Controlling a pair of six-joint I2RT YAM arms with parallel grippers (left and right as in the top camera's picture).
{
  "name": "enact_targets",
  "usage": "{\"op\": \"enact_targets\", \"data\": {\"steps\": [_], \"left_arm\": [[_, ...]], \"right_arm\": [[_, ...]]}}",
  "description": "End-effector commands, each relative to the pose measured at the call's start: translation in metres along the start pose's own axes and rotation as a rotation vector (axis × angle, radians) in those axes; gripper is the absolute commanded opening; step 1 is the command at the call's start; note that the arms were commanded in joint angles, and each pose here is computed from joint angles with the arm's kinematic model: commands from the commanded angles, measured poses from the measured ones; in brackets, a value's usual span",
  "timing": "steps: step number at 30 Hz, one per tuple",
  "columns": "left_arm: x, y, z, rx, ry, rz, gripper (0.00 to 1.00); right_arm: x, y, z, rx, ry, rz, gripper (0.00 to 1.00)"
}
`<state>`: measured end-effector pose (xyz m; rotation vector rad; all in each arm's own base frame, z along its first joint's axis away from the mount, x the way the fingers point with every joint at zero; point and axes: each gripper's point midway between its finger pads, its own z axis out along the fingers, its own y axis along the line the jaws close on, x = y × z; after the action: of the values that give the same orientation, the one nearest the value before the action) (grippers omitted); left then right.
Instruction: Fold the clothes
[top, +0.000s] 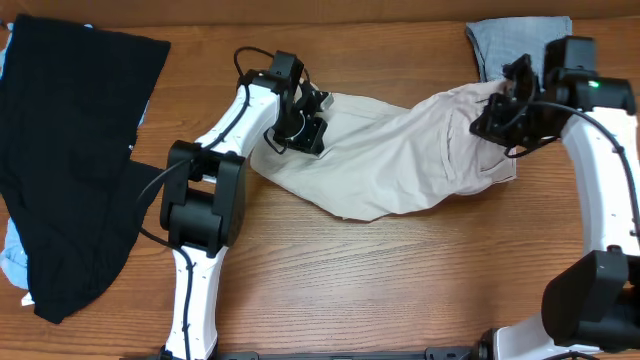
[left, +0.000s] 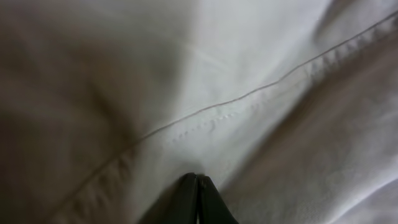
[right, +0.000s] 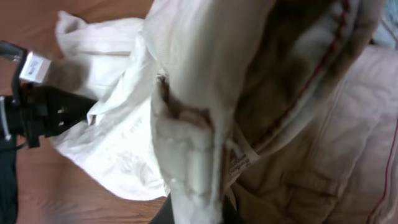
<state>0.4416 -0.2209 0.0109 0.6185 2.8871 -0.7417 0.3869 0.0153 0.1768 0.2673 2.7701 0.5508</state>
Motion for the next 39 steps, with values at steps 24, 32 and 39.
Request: {"op": "enact_targets", "data": {"steps": [24, 32, 39], "left_arm": [[-0.007, -0.022, 0.003, 0.017, -0.017, 0.045, 0.04], [-0.008, -0.021, 0.003, 0.014, -0.022, 0.047, 0.04], [-0.008, -0.021, 0.003, 0.014, -0.022, 0.048, 0.04]], "right_arm": [[0.059, -0.163, 0.075, 0.283, 0.084, 0.423, 1.00], [0.055, -0.177, 0.092, 0.311, 0.062, 0.414, 0.94], [0.067, -0.175, 0.115, 0.259, 0.132, 0.439, 0.80]]}}
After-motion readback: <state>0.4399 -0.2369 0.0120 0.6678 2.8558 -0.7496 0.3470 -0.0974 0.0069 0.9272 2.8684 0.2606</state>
